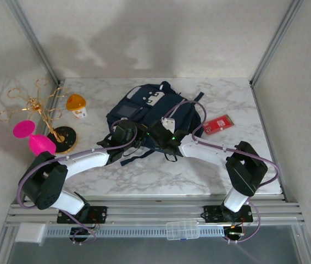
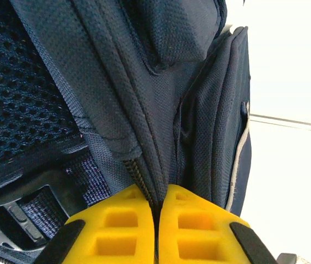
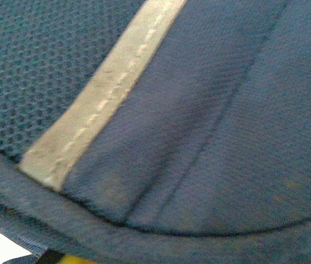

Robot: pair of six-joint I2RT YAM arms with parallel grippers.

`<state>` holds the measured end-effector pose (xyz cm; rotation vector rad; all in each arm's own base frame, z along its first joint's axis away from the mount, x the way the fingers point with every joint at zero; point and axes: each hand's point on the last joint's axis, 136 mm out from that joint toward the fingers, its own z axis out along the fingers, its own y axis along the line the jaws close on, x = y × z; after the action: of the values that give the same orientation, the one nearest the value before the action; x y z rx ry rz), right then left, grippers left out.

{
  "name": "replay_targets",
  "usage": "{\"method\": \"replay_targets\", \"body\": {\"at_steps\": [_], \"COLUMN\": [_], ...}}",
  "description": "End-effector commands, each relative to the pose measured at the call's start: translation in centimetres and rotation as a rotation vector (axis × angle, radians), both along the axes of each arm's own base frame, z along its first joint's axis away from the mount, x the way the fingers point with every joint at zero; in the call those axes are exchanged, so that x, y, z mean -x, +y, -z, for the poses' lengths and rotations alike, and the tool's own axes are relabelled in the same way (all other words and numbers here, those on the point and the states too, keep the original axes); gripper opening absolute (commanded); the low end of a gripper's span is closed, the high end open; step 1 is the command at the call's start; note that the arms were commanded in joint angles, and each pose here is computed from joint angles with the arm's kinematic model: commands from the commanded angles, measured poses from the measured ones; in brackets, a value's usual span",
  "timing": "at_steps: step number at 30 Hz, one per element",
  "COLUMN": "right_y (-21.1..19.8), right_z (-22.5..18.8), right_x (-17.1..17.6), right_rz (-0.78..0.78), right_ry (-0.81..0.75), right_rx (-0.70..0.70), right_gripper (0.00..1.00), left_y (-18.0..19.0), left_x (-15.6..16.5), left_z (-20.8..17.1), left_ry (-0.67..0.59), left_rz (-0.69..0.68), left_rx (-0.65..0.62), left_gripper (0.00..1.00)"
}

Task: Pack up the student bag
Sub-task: Zip the student bag at the center of the table.

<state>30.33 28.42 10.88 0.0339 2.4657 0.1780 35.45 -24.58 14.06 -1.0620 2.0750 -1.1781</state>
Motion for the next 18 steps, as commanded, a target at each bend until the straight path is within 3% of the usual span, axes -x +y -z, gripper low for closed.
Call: {"method": "replay_targets", "body": {"at_steps": [1,6,15,18], "right_y": [-2.0,-3.5,-9.3,-6.7], "right_z": [-3.1,-3.6,-3.2,-3.0], "right_x": [-1.6,-0.5,2.0,3.1], "right_rz": [0.022,-0.023,-0.038,-0.163], "right_ry": [-0.115,-0.107,-0.098,-0.076], "right_rx": [0.047,0.075,0.197,0.105], "right_gripper": [0.08,0.0,0.0,0.0], "left_y": [1.0,3.2,8.0,9.1], "left_x": [-1.0,-1.9,-3.3,-4.1], "left_z": [-2.4,-2.1,-0.7,-0.5], "left_ry": [-0.067,-0.062,-0.032,-0.033], "left_rz": [-0.031,-0.062,-0.075,-0.049], "left_rx": [-0.03,-0.095,-0.193,-0.22], "left_gripper": [0.0,0.0,0.0,0.0]}}
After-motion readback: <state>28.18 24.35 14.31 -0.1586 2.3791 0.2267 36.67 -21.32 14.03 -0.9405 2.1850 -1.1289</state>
